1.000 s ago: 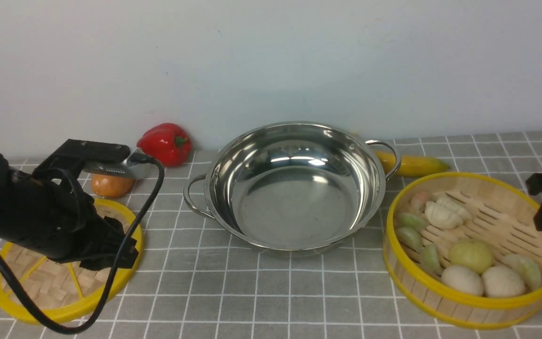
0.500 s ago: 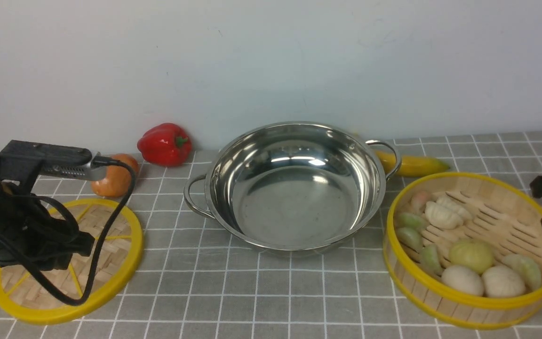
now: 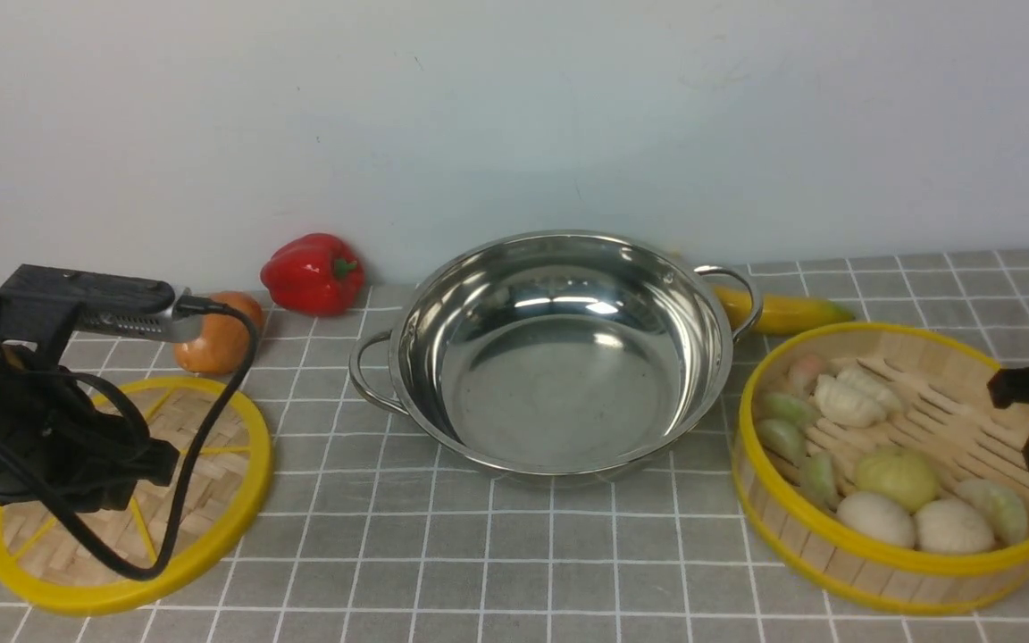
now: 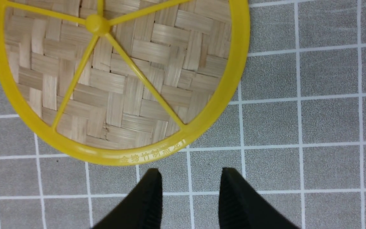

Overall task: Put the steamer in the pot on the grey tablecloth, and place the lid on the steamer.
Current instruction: 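Reach for and grasp the rim of the bamboo steamer holding the buns with the right gripper, then place the bamboo steamer basket of food into the steel pot with the right gripper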

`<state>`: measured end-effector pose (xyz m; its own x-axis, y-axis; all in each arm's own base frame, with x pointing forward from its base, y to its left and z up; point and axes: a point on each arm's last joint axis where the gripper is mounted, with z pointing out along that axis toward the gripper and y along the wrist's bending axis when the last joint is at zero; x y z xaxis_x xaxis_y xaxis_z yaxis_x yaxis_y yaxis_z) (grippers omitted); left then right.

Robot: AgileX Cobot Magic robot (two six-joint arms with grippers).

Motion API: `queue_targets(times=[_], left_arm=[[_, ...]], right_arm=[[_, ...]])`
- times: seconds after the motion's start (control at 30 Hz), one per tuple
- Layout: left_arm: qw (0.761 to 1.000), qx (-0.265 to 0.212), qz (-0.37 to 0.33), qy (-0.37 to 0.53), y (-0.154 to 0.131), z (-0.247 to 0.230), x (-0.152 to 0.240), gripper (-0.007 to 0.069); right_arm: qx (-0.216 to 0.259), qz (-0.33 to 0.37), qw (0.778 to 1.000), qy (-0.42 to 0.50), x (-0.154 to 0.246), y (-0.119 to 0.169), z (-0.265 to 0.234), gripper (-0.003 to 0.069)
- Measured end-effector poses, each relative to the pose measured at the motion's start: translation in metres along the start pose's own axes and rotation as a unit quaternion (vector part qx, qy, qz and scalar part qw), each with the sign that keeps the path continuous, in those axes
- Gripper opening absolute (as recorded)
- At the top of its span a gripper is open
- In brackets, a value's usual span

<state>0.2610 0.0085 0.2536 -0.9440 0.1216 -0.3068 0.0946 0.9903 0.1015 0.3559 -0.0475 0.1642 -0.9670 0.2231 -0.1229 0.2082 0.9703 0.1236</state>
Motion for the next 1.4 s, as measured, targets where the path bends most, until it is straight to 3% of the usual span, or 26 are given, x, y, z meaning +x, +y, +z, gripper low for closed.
queue_targets(times=[0.23,0.5,0.73,0.8,1.0,1.17,1.4], left_arm=[[1.000,0.000,0.000,-0.001,0.000,0.000,0.000,0.0243],[1.000,-0.006,0.005,-0.002,0.001,0.000,0.000,0.0243],[1.000,-0.009,0.008,-0.001,0.002,0.000,0.000,0.0243],[1.000,-0.010,0.008,-0.001,0.002,0.000,0.000,0.0243],[1.000,-0.010,0.009,-0.001,0.002,0.000,0.000,0.0243],[1.000,-0.010,0.009,-0.001,0.002,0.000,0.000,0.0243],[1.000,-0.010,0.009,-0.001,0.002,0.000,0.000,0.0243]], right_arm=[[0.030,-0.012,0.999,-0.009,0.011,-0.002,-0.042,0.0060],[-0.003,-0.013,0.999,-0.049,0.008,0.016,-0.092,0.0060],[-0.045,-0.104,0.986,-0.121,-0.035,0.115,-0.125,0.0060],[-0.057,-0.132,0.983,-0.116,-0.045,0.156,-0.118,0.0060],[-0.068,-0.184,0.971,-0.136,-0.076,0.232,-0.078,0.0060],[-0.071,-0.195,0.969,-0.137,-0.086,0.260,-0.042,0.0060],[-0.058,-0.193,0.974,-0.106,-0.087,0.261,-0.009,0.0060]])
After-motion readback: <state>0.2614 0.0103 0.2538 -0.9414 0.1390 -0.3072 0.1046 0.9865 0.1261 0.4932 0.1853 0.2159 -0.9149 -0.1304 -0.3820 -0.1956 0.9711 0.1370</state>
